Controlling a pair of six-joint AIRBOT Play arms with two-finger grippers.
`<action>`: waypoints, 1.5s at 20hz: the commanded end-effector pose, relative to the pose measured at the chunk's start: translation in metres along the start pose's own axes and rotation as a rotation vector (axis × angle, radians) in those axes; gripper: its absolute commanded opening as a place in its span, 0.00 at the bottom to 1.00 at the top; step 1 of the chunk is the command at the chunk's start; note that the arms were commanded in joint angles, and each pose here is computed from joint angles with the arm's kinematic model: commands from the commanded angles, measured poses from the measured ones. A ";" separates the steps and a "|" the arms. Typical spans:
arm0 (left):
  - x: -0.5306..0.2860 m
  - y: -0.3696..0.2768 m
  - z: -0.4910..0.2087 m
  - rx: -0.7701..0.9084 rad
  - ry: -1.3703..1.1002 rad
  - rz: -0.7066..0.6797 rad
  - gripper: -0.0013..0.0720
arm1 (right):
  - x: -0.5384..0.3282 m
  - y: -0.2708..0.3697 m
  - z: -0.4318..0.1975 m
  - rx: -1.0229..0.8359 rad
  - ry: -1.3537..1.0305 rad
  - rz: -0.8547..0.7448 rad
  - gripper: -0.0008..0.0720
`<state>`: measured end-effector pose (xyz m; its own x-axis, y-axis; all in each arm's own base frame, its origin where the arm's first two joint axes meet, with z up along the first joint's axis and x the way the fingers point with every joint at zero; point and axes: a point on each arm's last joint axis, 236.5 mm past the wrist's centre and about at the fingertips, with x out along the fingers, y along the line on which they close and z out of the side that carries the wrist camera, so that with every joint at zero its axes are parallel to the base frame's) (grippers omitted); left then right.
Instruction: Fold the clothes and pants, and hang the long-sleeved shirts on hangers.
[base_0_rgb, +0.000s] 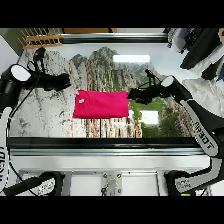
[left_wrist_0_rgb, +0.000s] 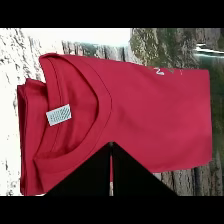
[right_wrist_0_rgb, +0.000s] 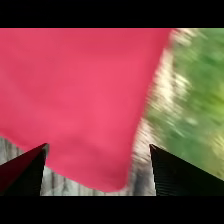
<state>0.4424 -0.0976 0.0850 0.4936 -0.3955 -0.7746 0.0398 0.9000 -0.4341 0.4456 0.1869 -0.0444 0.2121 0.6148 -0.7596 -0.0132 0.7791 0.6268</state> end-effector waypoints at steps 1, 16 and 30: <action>0.005 -0.016 -0.022 0.043 -0.007 -0.010 0.03 | 0.013 -0.045 -0.016 0.201 0.042 0.035 1.00; 0.006 -0.027 -0.024 0.048 -0.018 -0.033 0.03 | 0.110 0.088 -0.021 -0.126 0.033 0.228 0.02; 0.007 -0.029 -0.027 0.041 -0.006 -0.036 0.03 | -0.364 -0.210 0.095 0.218 -0.718 -0.543 0.02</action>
<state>0.4225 -0.1308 0.0807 0.5019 -0.4260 -0.7527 0.0995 0.8929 -0.4391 0.5095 -0.1088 0.0902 0.6819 0.0873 -0.7262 0.2384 0.9121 0.3336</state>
